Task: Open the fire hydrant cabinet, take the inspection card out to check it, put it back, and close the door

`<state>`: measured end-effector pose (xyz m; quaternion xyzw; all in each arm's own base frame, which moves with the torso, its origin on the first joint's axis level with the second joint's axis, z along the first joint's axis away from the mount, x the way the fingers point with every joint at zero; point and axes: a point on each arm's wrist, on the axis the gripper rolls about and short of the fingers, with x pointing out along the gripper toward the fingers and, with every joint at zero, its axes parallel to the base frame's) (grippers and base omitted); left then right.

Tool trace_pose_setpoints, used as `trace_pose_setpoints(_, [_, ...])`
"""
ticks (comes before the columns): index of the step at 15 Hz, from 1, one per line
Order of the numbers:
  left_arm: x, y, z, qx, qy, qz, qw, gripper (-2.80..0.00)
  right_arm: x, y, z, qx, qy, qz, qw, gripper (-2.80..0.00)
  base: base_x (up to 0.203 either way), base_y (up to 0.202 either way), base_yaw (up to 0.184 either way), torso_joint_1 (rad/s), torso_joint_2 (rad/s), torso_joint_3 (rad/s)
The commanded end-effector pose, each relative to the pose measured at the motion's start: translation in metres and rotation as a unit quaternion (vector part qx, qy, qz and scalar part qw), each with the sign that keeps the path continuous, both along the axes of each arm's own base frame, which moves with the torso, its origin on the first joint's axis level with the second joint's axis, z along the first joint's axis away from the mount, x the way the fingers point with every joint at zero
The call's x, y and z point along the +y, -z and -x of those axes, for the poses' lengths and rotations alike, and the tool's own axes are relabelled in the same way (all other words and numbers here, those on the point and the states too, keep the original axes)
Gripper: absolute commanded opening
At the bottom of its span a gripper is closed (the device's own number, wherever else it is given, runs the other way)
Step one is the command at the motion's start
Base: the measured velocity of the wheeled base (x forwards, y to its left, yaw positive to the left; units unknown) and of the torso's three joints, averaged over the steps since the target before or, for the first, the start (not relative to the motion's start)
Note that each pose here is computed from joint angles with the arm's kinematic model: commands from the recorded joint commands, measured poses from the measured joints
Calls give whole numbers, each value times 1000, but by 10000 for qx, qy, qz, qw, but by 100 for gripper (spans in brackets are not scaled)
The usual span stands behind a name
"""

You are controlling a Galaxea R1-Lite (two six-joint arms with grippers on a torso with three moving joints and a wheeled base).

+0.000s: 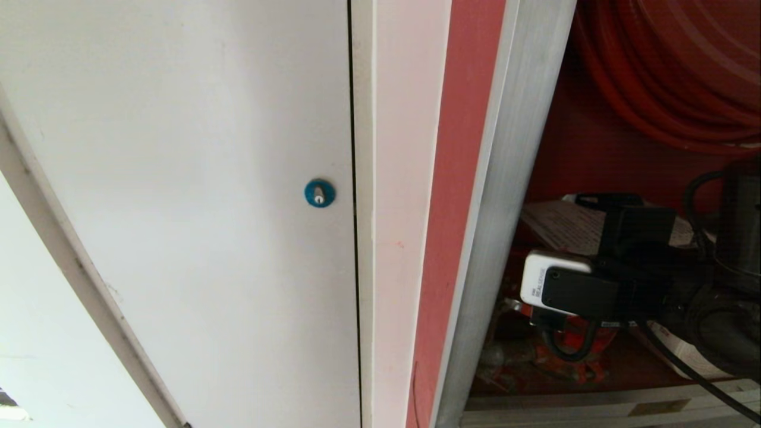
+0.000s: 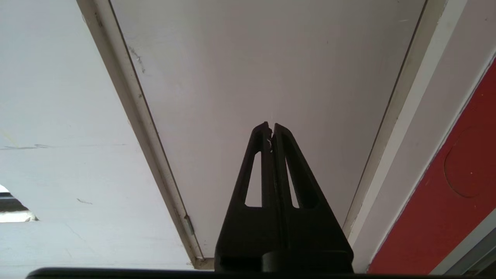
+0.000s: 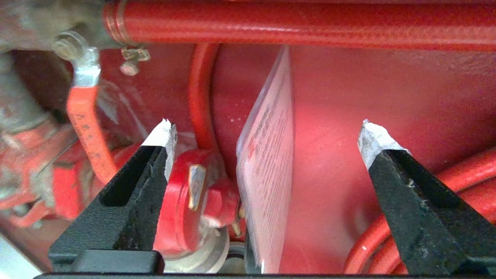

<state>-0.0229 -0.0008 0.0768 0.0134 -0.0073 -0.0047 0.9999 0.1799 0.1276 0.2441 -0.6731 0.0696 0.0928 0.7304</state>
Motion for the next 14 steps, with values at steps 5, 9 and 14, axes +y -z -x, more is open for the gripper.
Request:
trace_pose_setpoints(5, [0, 2, -1, 42, -5, 0, 10000, -280, -5, 1, -15, 33, 256, 151, 9996, 0, 0, 0, 0, 0, 0, 0])
trace_pose_setpoints(9, [0, 2, -1, 42, -9, 1, 10000, -280, -4, 0, -17, 18, 258, 137, 9996, -280, 0, 0, 0, 0, 0, 0])
trace_pose_setpoints(14, [0, 2, -1, 42, -2, 3, 10000, -280, 0, -1, -22, -92, 252, 52, 9996, -280, 0, 0, 0, 0, 0, 0])
